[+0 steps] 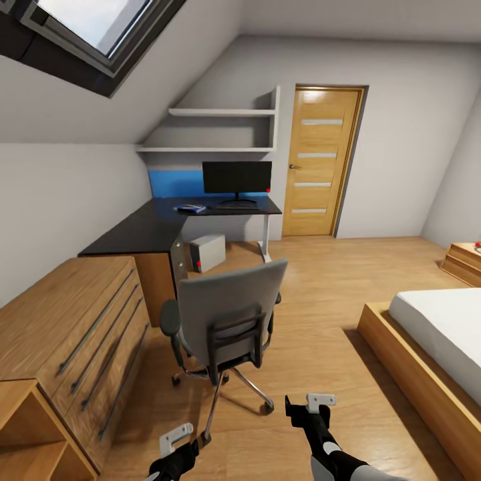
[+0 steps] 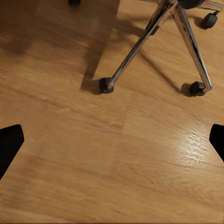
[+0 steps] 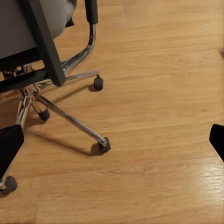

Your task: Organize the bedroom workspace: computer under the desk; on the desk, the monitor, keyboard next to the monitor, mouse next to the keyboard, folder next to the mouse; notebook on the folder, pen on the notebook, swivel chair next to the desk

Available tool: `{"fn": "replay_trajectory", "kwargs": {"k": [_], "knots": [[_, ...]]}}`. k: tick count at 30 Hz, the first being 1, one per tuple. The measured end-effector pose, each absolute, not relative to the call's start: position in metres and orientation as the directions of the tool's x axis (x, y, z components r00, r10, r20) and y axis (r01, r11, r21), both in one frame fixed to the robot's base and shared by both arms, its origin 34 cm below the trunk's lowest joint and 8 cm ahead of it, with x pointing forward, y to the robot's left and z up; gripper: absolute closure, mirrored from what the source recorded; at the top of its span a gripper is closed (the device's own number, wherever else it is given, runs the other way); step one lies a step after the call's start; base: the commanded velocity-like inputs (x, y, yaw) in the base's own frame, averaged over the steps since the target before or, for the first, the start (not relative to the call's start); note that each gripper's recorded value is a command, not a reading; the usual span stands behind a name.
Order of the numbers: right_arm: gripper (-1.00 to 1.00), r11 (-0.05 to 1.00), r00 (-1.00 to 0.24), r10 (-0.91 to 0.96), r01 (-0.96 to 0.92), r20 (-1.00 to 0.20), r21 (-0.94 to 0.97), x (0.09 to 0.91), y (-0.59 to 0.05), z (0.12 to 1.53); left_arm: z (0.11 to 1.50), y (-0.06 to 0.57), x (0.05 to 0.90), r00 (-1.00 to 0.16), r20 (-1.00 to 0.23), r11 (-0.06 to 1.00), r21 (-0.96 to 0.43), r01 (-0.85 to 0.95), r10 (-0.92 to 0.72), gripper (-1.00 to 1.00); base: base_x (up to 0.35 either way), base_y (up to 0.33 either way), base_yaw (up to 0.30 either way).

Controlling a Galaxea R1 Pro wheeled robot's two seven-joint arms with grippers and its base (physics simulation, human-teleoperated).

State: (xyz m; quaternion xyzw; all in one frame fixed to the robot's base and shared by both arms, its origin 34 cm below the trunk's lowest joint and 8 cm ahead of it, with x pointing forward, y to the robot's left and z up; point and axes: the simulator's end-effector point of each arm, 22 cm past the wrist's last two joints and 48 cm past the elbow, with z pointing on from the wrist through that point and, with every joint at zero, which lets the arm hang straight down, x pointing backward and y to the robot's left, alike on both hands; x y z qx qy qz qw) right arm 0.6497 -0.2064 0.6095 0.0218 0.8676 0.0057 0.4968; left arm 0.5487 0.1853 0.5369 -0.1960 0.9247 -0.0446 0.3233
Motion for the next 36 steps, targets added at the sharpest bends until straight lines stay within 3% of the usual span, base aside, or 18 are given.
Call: {"fn": "replay_trajectory", "kwargs": {"k": [36], "knots": [[-1.00, 0.999, -0.505, 0.045, 0.039, -0.862, 0.029, 0.643, -0.210, 0.543, 0.469, 0.187, 0.541, -0.716, -0.579, 0.920, -0.205, -0.334, -0.390, -1.00, 0.000, 0.000, 0.000]]}}
